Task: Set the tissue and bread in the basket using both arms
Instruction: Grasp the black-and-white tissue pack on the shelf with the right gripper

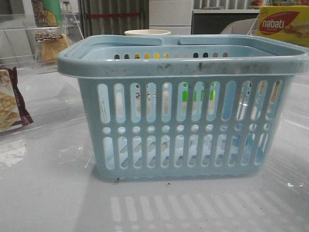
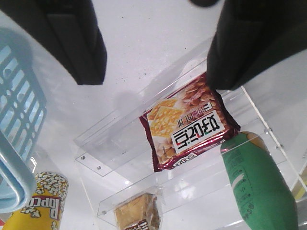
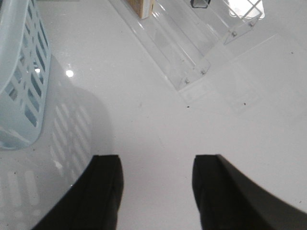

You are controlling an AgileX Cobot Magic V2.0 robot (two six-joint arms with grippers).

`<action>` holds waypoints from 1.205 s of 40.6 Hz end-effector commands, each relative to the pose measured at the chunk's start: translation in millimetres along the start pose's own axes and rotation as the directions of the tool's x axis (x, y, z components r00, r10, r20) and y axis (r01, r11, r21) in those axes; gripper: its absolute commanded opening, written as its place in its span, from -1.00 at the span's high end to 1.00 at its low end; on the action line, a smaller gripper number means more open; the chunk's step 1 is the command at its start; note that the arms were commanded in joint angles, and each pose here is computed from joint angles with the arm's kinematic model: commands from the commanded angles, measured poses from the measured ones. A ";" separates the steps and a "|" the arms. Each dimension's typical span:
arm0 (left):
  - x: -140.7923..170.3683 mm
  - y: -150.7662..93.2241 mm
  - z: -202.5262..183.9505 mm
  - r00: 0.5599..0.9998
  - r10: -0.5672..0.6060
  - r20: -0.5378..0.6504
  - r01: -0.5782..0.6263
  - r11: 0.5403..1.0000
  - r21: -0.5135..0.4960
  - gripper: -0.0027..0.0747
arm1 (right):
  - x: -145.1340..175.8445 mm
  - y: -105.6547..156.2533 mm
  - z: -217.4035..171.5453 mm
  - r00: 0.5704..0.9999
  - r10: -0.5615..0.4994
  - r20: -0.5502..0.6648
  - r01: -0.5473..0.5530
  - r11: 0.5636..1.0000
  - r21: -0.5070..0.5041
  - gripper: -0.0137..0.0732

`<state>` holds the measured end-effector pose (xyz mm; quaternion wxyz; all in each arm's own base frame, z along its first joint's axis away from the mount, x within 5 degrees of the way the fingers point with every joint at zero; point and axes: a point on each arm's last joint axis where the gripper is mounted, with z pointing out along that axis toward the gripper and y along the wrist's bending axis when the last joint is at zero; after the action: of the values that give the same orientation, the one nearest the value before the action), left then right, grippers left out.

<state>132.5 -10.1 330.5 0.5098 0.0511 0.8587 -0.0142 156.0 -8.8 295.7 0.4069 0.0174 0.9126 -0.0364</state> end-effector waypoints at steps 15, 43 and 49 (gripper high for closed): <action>-14.0 0.9 12.0 0.999 -0.009 0.045 0.009 1.000 -0.001 -0.13 | -98.9 -44.6 51.3 0.993 0.087 0.086 -0.098 0.986 0.132 -0.44; -14.5 1.0 12.0 0.999 -0.009 0.051 0.009 1.000 -0.001 -0.10 | -172.7 -60.9 177.6 0.984 0.175 0.042 -0.178 0.980 0.085 -0.44; -14.7 1.0 11.9 0.999 -0.009 0.053 0.009 1.000 -0.002 -0.10 | -173.1 -61.7 189.2 0.983 0.173 0.059 -0.178 0.981 0.083 -0.44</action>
<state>146.2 -10.9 321.6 0.4833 0.0514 0.8738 -0.0142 405.5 -82.9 268.4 0.3577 0.1203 0.9255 -0.0336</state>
